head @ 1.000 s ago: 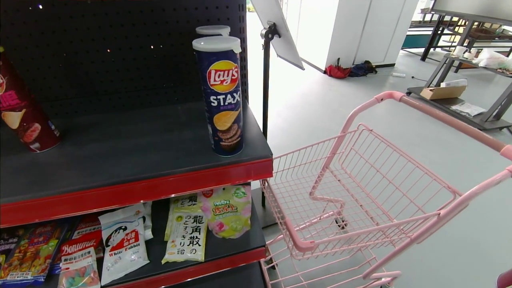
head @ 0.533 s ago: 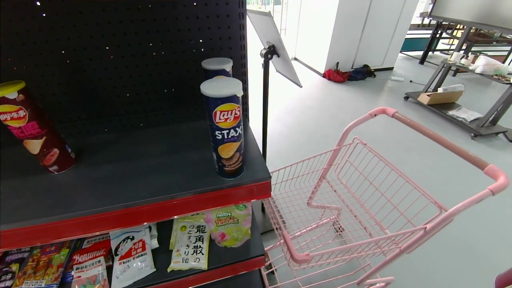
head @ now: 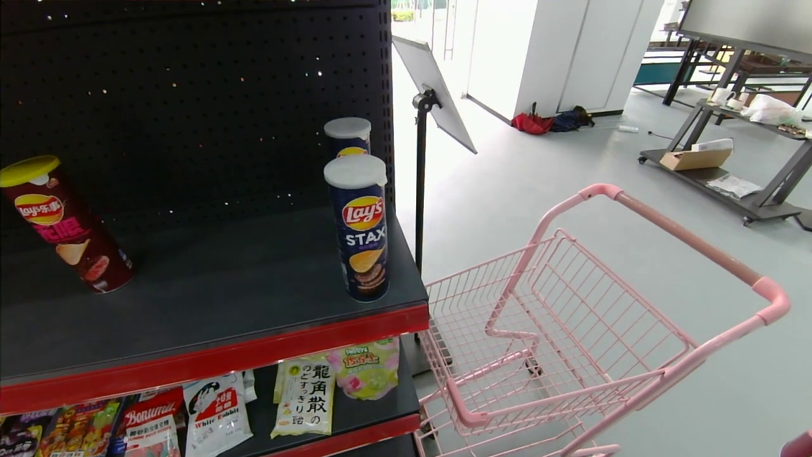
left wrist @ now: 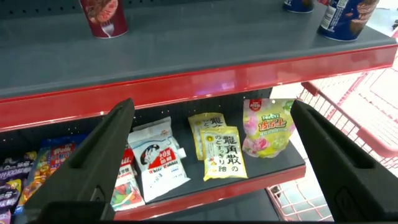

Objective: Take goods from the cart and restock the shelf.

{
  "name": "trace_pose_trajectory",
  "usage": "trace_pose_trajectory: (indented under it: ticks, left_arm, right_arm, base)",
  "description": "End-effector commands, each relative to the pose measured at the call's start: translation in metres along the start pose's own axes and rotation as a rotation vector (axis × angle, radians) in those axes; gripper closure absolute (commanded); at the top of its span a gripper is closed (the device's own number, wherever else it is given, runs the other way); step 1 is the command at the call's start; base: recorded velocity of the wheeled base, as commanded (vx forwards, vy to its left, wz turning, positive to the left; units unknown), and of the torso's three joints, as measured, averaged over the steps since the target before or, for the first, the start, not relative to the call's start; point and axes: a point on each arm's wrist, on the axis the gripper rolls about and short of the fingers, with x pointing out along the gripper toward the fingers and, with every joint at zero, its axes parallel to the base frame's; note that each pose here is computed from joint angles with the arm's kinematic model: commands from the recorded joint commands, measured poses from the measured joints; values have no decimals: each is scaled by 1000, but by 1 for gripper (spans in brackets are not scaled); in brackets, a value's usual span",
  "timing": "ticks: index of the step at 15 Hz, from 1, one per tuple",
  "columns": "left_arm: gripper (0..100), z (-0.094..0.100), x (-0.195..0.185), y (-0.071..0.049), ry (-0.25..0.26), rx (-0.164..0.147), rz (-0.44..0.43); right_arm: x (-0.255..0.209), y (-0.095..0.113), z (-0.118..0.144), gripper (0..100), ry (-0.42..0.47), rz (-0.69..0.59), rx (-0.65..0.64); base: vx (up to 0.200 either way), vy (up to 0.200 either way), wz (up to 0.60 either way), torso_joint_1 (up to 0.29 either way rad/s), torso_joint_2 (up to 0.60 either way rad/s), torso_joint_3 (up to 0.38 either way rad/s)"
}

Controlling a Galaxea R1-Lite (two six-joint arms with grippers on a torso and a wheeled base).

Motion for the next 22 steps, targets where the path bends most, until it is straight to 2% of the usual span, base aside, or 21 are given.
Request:
trace_pose_trajectory:
  ticks: [1, 6, 9, 11, 14, 17, 22]
  left_arm:
    - [0, 0, 0, 0, 1, 0, 2]
    - [0, 0, 0, 0, 1, 0, 2]
    - [0, 0, 0, 0, 1, 0, 2]
    - [0, 0, 0, 0, 1, 3, 2]
    - [0, 0, 0, 0, 1, 4, 2]
    - [0, 0, 0, 0, 1, 4, 2]
    - [0, 0, 0, 0, 1, 4, 2]
  right_arm:
    - [1, 0, -2, 100, 7, -1, -1]
    - [3, 2, -6, 100, 19, 5, -11]
    - [3, 2, -7, 100, 20, 8, -4]
    - [4, 3, -14, 100, -36, 1, 21]
    - [10, 6, -31, 100, -109, -3, 47]
    - [7, 7, -42, 100, -124, 4, 49]
    - [5, 7, -43, 100, -139, 1, 53]
  base:
    - [0, 0, 600, 17, -17, -22]
    - [0, 0, 600, 12, -4, -3]
    - [0, 0, 0, 0, 0, 0]
    - [0, 0, 0, 0, 0, 0]
    - [0, 200, 0, 4, 2, 4]
    - [0, 200, 0, 6, 4, -4]
    - [0, 200, 0, -4, 1, 2]
